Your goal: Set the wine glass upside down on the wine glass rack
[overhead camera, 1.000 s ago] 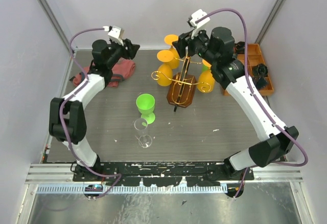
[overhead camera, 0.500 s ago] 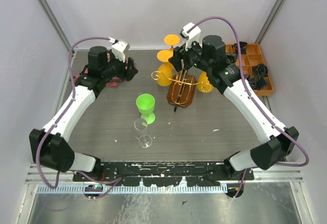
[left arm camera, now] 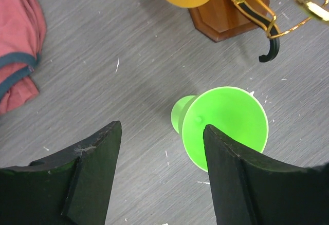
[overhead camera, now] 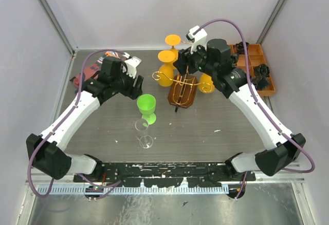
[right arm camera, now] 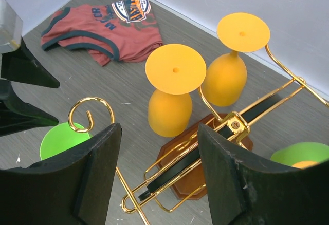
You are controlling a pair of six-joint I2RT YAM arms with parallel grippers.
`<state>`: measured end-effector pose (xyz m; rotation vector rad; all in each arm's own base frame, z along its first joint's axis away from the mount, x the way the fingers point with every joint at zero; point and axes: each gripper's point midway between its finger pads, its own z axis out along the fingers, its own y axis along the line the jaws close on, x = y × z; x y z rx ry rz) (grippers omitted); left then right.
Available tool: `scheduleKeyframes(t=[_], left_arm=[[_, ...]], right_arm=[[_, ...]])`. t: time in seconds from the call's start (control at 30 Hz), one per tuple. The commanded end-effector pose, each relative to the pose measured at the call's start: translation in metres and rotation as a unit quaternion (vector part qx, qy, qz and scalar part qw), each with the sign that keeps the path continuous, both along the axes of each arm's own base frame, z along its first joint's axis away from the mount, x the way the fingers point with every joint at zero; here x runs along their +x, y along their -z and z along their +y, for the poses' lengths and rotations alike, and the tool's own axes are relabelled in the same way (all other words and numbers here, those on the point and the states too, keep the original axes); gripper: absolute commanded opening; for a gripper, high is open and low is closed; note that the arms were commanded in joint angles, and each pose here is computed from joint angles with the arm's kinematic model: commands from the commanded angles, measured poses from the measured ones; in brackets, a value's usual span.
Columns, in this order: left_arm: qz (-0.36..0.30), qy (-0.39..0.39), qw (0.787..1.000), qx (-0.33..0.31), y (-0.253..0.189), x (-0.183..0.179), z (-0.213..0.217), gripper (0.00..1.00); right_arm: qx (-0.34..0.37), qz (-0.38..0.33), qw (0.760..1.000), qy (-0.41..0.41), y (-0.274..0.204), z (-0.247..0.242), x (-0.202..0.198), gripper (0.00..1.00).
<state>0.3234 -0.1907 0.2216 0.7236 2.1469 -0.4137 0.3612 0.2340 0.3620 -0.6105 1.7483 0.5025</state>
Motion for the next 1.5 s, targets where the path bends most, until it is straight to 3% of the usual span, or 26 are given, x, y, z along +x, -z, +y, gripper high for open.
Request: scheduleKeyframes(t=[0.0,0.33,0.4,0.5,0.6,0.77,0.93,1.07,1.17,1.27,1.47], left_arm=[[0.038,-0.028,0.999,0.025,0.017,-0.004,0.007,0.72],[0.072,-0.010,0.996,0.045,0.049,-0.001,-0.013,0.68],[0.079,-0.005,0.996,0.047,0.053,-0.001,-0.016,0.59],[0.085,-0.001,0.995,0.054,0.054,-0.001,-0.018,0.23],[0.084,0.002,0.994,0.063,0.054,0.000,-0.015,0.04],[0.052,-0.020,0.995,0.085,0.039,0.007,-0.002,0.00],[-0.076,-0.077,0.986,0.126,-0.023,0.032,0.030,0.00],[-0.223,-0.121,0.959,0.127,-0.107,0.047,0.053,0.00],[-0.338,-0.146,0.926,0.089,-0.179,0.046,0.063,0.00],[-0.442,-0.123,0.888,0.032,-0.238,0.031,0.058,0.00],[-0.568,-0.044,0.821,-0.026,-0.279,0.008,0.031,0.00]], right_arm=[[0.026,-0.015,0.999,0.011,-0.022,-0.007,-0.013,0.66],[0.030,-0.016,0.999,0.030,-0.026,-0.017,-0.021,0.66],[0.030,-0.016,0.999,0.032,-0.027,-0.018,-0.021,0.66],[0.032,-0.016,0.999,0.034,-0.028,-0.018,-0.021,0.65],[0.034,-0.016,0.999,0.032,-0.029,-0.017,-0.019,0.64],[0.042,-0.011,0.999,0.025,-0.033,-0.009,-0.015,0.64],[0.085,0.003,0.996,0.031,-0.053,0.000,-0.007,0.64],[0.144,0.039,0.988,0.037,-0.067,0.014,0.000,0.63],[0.184,0.063,0.981,0.024,-0.080,0.027,0.004,0.63],[0.224,0.086,0.971,0.004,-0.097,0.042,0.005,0.63],[0.308,0.126,0.941,-0.058,-0.134,0.070,0.000,0.63]])
